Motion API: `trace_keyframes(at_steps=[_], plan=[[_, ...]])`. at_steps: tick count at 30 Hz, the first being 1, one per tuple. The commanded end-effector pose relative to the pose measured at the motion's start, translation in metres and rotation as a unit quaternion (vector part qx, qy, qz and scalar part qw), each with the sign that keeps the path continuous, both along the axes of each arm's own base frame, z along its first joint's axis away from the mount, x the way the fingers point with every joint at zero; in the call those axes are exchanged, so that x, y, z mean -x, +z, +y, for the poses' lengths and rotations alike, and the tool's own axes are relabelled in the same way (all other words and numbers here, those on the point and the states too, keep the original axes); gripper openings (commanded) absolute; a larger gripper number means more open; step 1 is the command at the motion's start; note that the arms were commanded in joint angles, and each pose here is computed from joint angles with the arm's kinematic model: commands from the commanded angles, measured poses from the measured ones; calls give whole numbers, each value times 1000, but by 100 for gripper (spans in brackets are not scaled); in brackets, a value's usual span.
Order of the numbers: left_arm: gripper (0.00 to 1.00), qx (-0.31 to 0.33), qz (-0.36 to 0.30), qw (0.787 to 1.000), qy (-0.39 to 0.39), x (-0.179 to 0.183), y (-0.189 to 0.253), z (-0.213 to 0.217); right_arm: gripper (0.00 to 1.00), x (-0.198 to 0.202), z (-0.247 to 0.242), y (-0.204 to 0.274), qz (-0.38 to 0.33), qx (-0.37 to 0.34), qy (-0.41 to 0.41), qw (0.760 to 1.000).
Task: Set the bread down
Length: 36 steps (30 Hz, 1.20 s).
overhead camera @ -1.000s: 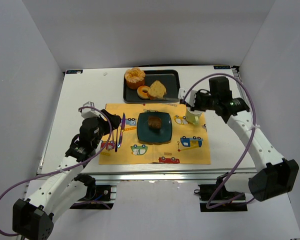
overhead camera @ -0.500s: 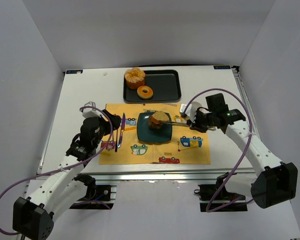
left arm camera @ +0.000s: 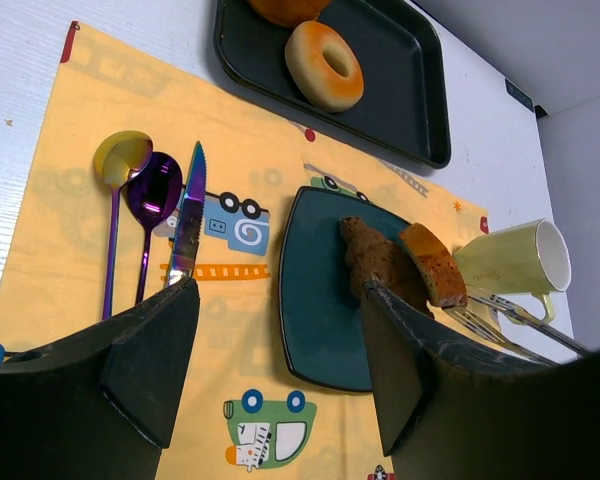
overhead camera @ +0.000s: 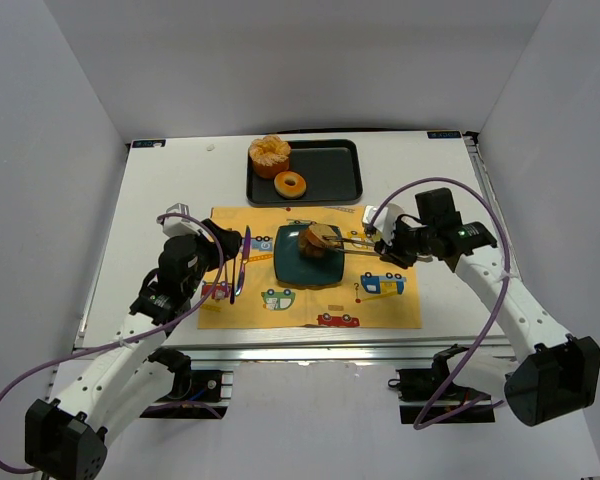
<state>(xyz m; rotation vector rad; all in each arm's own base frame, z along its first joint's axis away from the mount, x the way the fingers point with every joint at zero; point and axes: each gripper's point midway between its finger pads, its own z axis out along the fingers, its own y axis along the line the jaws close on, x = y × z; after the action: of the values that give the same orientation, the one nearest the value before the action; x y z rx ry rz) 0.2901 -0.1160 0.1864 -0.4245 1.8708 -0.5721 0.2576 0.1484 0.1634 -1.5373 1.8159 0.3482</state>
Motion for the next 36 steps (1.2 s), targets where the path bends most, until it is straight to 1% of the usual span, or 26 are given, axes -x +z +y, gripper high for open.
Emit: trace_keyframes(at_steps=[1,7,20,23,25,27,29,33,35,36], plan=[[75,5,-9,1000,-3,-2,8,-2,40,6,1,9,-8,-12,-1,1000],[75,4,-7,1000,-3,-2,7,-2,41,11,-1,16,-15,-16,-1,1000],[75,8,-9,1000,-2,1,8,-1,42,22,-2,15,-12,-21,7,1000],[75,9,-10,1000,-1,1,9,-1,41,24,1,22,-18,-31,11,999],[75,8,-10,1000,-1,1,9,0,40,23,4,38,-36,-49,13,998],[75,9,-9,1000,-1,1,9,0,38,21,7,59,-73,-71,13,995],[75,9,-11,1000,-1,1,10,-1,38,21,10,70,-92,-85,19,992],[75,9,-12,1000,-1,0,12,-1,37,24,10,76,-98,-97,17,990],[75,8,-12,1000,-1,0,13,-1,35,23,9,78,-96,-106,1,990],[75,8,-13,1000,-1,0,13,-1,33,16,8,87,-112,-119,-14,986]])
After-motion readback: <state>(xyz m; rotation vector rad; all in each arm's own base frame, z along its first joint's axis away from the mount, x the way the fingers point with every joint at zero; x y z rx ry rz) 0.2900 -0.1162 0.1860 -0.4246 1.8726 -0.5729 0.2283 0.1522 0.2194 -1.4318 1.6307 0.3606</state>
